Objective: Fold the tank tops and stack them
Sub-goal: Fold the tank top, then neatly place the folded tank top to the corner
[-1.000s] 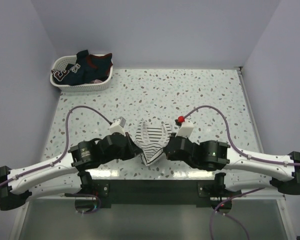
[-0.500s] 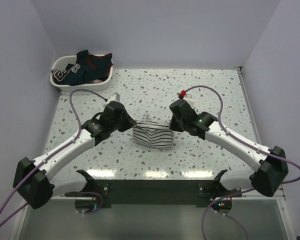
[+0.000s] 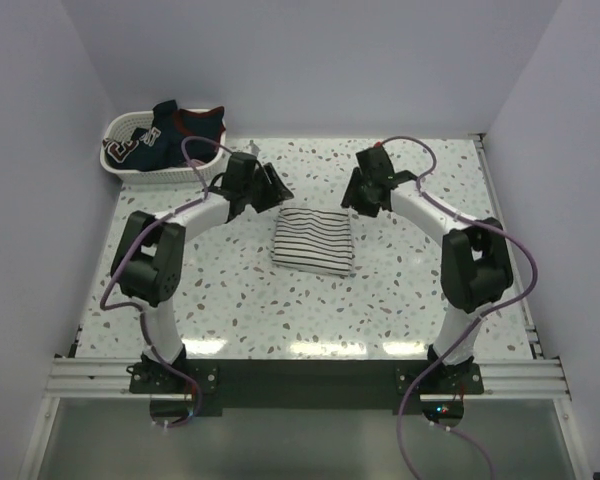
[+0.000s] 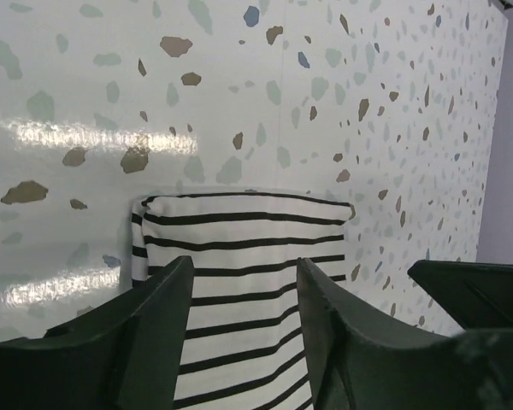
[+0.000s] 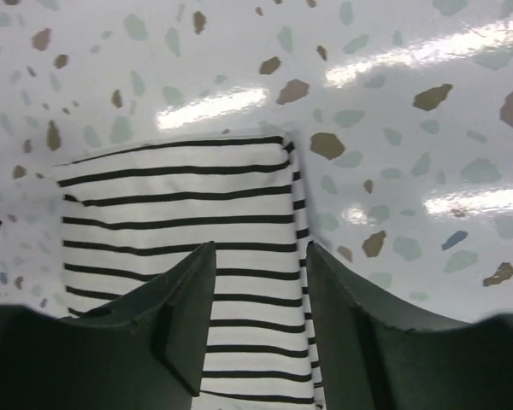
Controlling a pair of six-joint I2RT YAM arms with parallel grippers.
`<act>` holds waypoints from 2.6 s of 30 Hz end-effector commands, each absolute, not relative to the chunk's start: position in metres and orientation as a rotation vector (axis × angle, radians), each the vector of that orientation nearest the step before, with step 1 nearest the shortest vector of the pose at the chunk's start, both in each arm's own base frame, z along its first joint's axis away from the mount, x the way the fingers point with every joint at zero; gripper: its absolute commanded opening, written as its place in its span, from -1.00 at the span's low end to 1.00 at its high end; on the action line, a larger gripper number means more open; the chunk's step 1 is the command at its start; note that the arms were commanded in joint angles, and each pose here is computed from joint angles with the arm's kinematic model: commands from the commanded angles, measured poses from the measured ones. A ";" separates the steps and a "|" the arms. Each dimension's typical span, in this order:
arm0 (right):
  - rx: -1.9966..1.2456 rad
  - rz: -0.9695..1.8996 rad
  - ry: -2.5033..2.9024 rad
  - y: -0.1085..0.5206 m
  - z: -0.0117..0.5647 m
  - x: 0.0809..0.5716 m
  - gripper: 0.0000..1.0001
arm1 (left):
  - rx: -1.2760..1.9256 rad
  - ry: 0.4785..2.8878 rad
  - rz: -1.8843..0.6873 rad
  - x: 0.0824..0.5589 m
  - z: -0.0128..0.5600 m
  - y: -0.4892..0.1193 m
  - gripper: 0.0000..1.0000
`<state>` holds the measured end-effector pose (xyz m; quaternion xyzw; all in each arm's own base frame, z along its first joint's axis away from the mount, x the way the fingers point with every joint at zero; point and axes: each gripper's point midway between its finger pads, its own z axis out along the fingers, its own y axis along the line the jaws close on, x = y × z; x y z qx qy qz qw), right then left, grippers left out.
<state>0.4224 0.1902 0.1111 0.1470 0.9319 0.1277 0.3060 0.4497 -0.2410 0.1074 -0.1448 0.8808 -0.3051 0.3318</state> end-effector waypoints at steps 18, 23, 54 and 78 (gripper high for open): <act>0.223 0.415 2.511 0.267 0.081 0.343 -0.04 | -0.295 2.277 -0.837 0.373 0.123 -0.272 -0.77; 0.263 0.395 2.595 0.259 0.031 0.315 -0.08 | -0.348 2.434 -0.736 0.345 0.047 -0.255 -0.94; 0.276 0.251 2.528 0.217 0.061 0.314 0.01 | -0.295 2.557 -0.715 0.282 0.011 -0.264 -0.92; 0.052 -0.046 2.633 0.261 0.014 0.326 0.14 | -0.356 2.357 -0.687 0.310 0.119 -0.219 -0.35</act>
